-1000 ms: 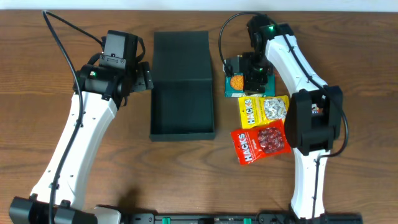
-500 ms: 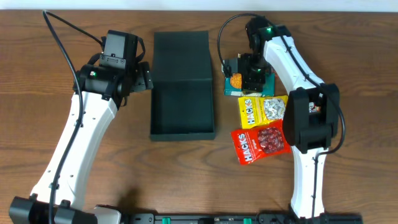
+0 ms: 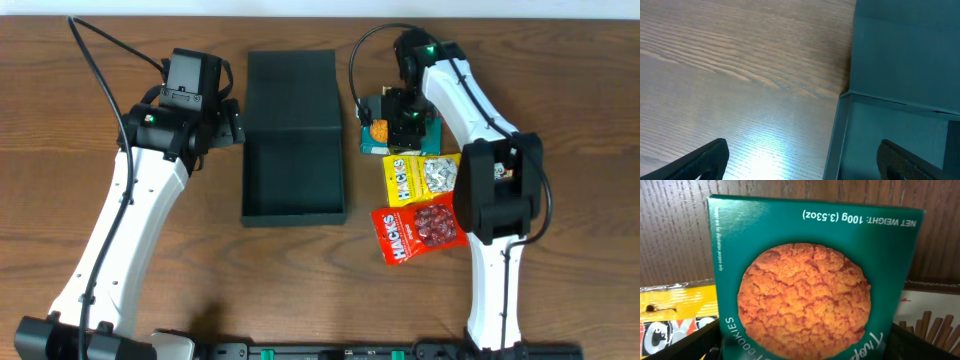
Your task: Pack container
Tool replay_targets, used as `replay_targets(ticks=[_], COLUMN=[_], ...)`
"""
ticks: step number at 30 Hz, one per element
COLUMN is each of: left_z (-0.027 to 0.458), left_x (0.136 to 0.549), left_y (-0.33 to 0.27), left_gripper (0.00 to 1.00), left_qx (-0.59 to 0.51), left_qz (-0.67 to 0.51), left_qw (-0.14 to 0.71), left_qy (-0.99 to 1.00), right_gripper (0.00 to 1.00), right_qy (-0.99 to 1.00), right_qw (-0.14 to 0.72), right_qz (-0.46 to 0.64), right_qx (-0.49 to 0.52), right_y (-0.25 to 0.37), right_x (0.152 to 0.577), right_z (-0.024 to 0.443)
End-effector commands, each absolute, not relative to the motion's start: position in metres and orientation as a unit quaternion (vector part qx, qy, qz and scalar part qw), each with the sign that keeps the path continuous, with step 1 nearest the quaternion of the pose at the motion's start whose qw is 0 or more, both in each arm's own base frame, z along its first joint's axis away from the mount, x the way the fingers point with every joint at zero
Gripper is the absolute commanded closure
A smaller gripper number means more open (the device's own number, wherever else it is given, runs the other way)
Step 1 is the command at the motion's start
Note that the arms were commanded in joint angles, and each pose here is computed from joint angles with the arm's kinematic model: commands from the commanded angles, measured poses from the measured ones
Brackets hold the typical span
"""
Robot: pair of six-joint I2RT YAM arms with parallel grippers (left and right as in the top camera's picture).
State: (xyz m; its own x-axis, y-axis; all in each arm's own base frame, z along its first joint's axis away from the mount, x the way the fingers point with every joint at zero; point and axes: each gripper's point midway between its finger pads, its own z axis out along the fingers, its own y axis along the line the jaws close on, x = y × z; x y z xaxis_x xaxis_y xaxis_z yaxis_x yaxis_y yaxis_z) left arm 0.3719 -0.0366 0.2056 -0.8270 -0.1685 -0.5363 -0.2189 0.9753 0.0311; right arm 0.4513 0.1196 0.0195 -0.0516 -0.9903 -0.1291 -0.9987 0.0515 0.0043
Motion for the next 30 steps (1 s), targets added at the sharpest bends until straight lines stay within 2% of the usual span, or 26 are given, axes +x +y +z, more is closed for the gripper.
replay_targets(ticks=[1,4,10,22,30], left_z=[0.205,0.205,0.205,0.207,0.207], left_x=[0.373,0.373,0.373,0.373,0.373], left_y=[-0.031,-0.031,-0.031,-0.024,-0.022], left_gripper=[0.05,0.05,0.05,0.05,0.05], left_qx=[-0.103,-0.103,-0.103,-0.108,-0.097], left_qz=[0.059,0.059,0.059,0.08,0.088], left_qw=[0.276,0.276,0.276,0.281,0.281], left_qy=[0.954,0.954,0.954,0.95,0.951], right_gripper=[0.11,0.19,0.27,0.25,0.26], right_qy=[0.728,0.73,0.735,0.736,0.731], right_qw=[0.035,0.034,0.032,0.006,0.009], right_qz=[0.064,0.065,0.066,0.081,0.078], right_qx=[-0.682,-0.679,-0.674,-0.673,-0.677], right_y=[0.118,0.118,0.118,0.128,0.137], right_x=[0.447,0.446,0.446,0.429,0.431], right_z=[0.007,0.007,0.007,0.011,0.03])
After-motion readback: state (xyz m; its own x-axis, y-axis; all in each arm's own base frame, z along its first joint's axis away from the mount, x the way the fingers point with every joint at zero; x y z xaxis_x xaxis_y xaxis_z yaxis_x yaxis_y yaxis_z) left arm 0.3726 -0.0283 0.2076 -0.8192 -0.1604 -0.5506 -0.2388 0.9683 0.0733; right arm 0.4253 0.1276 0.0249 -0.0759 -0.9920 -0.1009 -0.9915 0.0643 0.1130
